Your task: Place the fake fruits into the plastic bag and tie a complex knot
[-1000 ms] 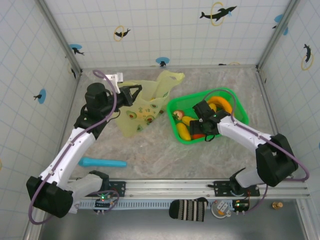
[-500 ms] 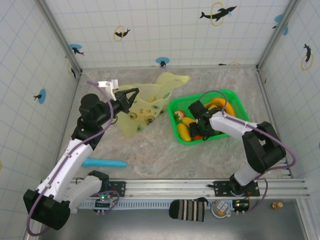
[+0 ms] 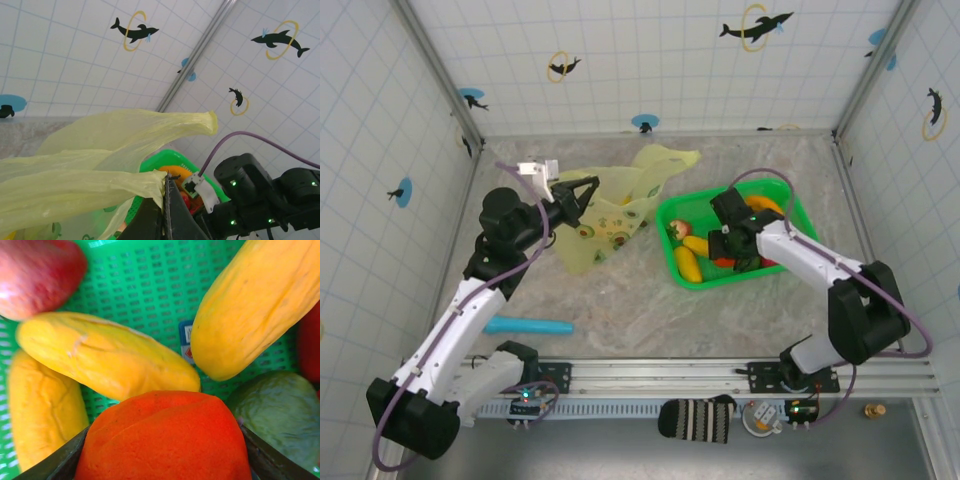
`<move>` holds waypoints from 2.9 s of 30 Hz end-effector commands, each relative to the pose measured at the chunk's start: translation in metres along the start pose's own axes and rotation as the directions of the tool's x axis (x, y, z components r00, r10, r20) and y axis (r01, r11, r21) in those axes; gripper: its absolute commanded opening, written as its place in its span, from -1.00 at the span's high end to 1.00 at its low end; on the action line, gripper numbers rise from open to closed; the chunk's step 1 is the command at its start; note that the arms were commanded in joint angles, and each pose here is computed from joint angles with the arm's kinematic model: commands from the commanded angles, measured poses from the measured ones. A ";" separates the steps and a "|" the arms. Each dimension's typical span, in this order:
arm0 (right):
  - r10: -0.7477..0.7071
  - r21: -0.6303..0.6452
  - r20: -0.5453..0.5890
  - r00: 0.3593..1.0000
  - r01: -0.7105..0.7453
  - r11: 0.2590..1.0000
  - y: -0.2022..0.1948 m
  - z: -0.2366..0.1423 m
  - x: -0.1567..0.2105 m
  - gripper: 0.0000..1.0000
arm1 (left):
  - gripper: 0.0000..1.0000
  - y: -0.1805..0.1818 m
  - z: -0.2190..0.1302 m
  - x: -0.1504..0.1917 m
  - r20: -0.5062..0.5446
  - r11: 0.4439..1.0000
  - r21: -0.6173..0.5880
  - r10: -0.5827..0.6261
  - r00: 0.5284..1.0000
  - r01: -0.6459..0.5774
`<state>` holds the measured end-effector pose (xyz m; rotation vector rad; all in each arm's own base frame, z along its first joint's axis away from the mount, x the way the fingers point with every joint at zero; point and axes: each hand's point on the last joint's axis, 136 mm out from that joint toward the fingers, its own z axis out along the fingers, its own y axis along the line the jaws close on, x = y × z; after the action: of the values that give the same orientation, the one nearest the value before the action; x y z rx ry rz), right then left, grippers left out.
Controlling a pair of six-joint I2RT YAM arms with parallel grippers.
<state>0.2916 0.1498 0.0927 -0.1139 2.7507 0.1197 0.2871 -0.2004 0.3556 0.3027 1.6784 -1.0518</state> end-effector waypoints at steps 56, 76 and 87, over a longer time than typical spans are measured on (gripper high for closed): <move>-0.081 -0.582 0.403 0.912 0.323 0.747 0.289 -0.067 -0.130 -0.33 | 1.00 -0.031 -0.002 -0.024 0.005 0.992 0.090 0.086 0.996 -0.086; -0.078 -0.680 0.342 0.937 0.303 0.668 0.299 -0.079 -0.122 -0.92 | 1.00 -0.025 -0.002 -0.025 0.001 0.993 0.055 0.108 0.994 -0.107; -0.014 -0.635 0.473 0.881 0.351 0.688 0.264 -0.140 -0.133 -0.99 | 1.00 -0.015 -0.014 -0.027 0.074 0.996 -0.020 0.092 0.993 -0.090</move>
<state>0.3390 0.4260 0.2638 -0.5388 2.1486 1.0597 0.2837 -0.1955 0.3756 0.3415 1.6470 -0.9803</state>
